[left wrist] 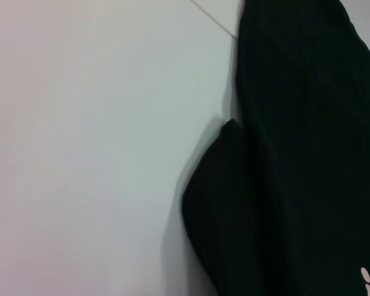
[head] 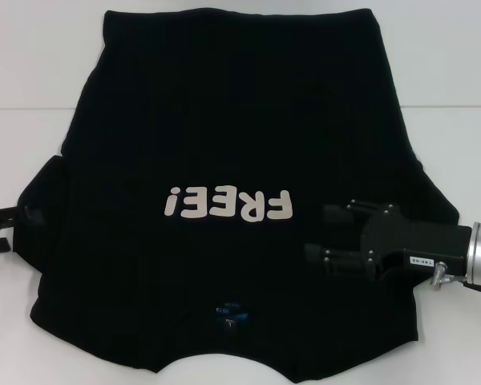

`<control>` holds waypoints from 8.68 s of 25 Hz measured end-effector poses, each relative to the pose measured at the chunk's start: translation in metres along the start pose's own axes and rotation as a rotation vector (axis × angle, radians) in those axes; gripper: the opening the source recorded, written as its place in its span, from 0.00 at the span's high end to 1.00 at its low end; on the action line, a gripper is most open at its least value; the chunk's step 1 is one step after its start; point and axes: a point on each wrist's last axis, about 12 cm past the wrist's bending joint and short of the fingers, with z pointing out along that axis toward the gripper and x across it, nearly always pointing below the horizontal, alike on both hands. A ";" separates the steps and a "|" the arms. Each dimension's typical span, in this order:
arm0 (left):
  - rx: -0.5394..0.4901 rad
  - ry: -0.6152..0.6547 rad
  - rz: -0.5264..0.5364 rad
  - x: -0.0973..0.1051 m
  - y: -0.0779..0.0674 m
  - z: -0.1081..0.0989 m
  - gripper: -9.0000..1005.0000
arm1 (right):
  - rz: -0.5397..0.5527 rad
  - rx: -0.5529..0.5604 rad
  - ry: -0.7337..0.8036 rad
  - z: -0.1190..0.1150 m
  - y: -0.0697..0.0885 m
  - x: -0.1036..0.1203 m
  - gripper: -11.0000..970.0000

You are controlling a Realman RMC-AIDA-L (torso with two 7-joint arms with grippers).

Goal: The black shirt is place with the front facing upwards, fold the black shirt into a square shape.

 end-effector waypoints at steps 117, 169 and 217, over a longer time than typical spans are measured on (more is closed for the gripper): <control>0.192 0.074 0.188 0.002 -0.088 0.059 0.92 | 0.030 -0.019 -0.009 -0.006 0.006 0.006 0.16; 0.182 -0.222 -0.269 0.011 -0.048 0.072 0.20 | 0.053 -0.012 -0.003 -0.008 0.009 0.013 0.16; 0.657 -0.093 0.994 0.082 -0.066 0.021 0.20 | 0.999 0.470 0.490 -0.106 -0.077 -0.031 0.16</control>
